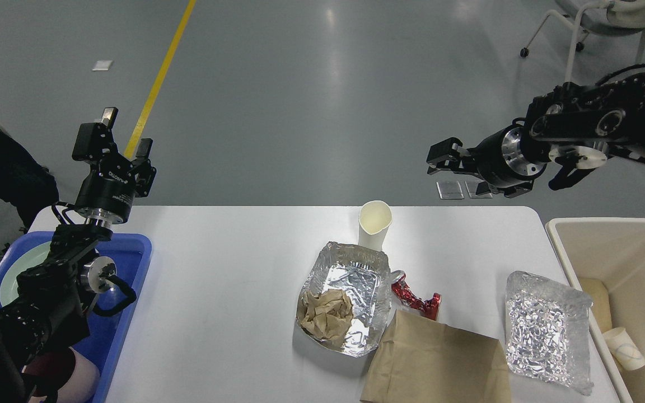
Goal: Tidy desktop
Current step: 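Return the right gripper to the remaining paper cup, then grasp the remaining paper cup with the right gripper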
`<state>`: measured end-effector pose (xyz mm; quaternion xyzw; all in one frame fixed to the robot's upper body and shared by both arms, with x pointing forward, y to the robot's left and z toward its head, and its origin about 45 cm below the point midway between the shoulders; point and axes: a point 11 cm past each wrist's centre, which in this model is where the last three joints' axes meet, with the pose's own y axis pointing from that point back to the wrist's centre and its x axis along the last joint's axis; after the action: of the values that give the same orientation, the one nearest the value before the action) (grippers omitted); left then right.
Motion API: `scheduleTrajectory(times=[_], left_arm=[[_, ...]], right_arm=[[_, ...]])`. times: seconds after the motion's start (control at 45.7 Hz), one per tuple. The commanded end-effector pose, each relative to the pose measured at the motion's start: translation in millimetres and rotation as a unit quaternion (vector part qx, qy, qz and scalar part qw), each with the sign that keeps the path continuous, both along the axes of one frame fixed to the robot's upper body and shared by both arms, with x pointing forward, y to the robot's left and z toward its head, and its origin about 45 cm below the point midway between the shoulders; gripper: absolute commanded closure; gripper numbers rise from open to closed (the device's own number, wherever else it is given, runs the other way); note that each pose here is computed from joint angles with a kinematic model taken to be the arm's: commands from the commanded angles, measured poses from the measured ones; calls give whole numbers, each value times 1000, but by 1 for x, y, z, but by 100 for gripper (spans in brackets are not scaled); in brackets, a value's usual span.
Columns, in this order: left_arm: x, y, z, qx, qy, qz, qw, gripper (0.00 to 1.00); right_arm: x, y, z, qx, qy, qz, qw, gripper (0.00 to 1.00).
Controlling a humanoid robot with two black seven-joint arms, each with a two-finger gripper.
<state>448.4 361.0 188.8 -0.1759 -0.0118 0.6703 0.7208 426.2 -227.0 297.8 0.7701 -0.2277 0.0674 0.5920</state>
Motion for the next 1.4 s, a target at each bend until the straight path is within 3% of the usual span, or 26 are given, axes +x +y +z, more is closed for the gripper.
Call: scheduleTrajectory(times=[0.0,0.197,0.525,1.094,1.379], left_arm=[[0,0,0,0,0,0,1000,4],[0,0,0,0,0,0,1000,4],[0,0,0,0,0,0,1000,4],[0,0,0,1,0,0,1000,4],[0,0,0,0,0,0,1000,4]], right_arm=[[-2,18,-5,-6,10,24,1000,0],[-1,5,-55,-19,-22,-17,999,0],[2,44,-135,-3,-66,-36,997,0],[16,44,-172,5,-112,-80,990,1],[9,48,-191,2,-109,-79,991,2]])
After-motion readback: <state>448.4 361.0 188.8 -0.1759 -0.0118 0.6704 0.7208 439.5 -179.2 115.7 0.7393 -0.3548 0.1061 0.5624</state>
